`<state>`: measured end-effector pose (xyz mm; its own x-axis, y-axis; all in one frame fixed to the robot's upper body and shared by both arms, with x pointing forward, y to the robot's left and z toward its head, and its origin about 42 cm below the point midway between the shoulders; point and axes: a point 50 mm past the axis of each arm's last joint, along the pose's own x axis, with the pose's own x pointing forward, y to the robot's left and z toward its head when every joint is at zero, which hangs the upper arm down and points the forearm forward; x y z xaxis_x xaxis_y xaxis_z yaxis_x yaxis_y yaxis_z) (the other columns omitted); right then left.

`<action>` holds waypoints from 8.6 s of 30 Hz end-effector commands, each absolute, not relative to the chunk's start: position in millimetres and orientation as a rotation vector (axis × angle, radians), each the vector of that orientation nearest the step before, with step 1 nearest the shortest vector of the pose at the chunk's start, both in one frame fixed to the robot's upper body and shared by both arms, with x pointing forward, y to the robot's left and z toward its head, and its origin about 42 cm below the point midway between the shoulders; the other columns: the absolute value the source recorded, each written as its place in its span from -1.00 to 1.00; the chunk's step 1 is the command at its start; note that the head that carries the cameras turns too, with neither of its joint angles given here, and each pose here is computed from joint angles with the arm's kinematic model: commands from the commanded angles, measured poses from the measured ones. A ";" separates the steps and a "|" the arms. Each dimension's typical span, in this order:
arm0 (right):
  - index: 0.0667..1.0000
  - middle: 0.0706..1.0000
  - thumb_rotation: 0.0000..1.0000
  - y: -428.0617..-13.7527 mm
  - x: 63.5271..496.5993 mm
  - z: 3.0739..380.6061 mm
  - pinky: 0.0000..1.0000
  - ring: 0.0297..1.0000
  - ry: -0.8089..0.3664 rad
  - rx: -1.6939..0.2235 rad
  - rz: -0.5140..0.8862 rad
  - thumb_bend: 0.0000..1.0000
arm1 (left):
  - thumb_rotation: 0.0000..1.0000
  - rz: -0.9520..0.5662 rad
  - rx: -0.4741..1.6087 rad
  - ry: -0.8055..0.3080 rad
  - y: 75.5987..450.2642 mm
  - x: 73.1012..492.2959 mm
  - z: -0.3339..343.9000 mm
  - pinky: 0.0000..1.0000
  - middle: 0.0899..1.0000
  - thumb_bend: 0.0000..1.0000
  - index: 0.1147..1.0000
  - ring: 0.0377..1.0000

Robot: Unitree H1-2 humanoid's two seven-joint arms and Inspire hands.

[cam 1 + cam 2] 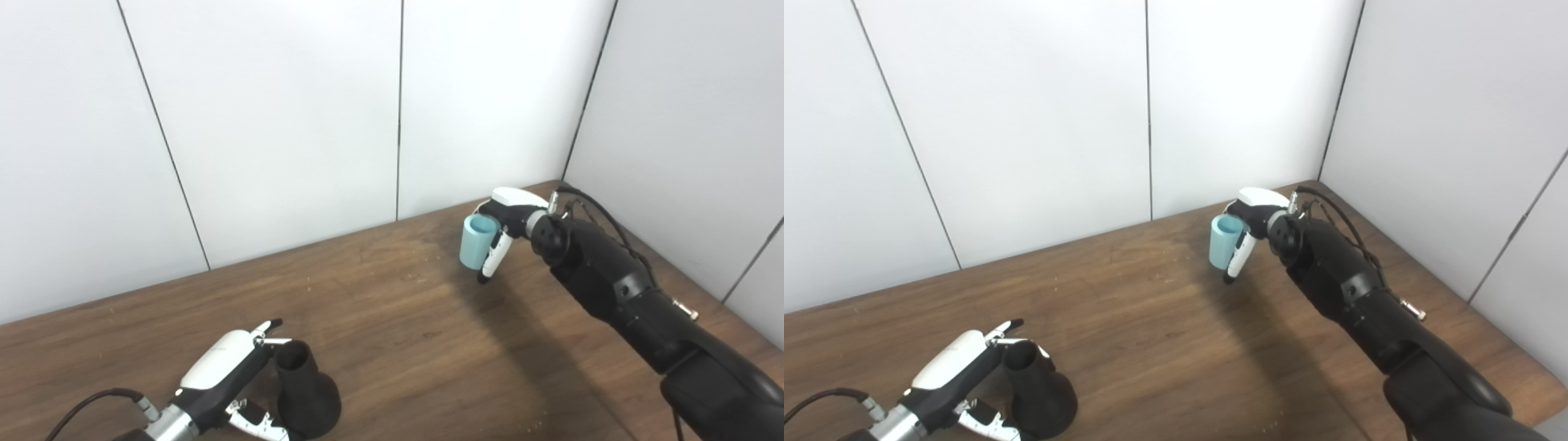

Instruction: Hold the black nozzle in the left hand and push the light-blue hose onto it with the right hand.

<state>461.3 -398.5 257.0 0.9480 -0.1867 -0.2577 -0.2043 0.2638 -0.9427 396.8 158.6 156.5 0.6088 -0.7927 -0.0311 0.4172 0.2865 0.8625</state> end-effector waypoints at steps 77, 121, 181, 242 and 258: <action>-0.02 -0.16 -1.00 -219.8 393.1 426.5 -0.38 -0.26 -0.628 -1.197 0.409 0.03 | -1.00 -0.989 1.250 -0.130 125.5 384.8 116.9 1.00 -0.17 0.05 -0.15 0.16; -0.02 -0.09 -1.00 -198.4 380.1 437.9 -0.40 -0.27 -0.622 -1.243 0.640 0.03 | -1.00 -0.970 1.235 -0.099 117.4 386.0 131.2 1.00 -0.11 0.05 -0.18 0.16; -0.02 -0.22 -1.00 -193.7 387.1 376.0 -0.45 -0.29 -0.442 -1.283 0.729 0.03 | -1.00 -0.968 1.223 -0.100 118.7 385.4 140.2 1.00 -0.10 0.05 -0.19 0.16; -0.01 -0.11 -1.00 -198.9 380.8 370.4 -0.35 -0.27 -0.464 -1.266 0.677 0.03 | -1.00 -0.972 1.227 -0.089 126.3 390.0 142.9 1.00 -0.11 0.05 -0.19 0.18; -0.06 -0.08 -1.00 -201.9 373.9 339.7 -0.30 -0.25 -0.461 -1.200 0.601 0.03 | -1.00 -0.972 1.216 -0.093 123.8 390.6 145.0 1.00 -0.11 0.05 -0.18 0.18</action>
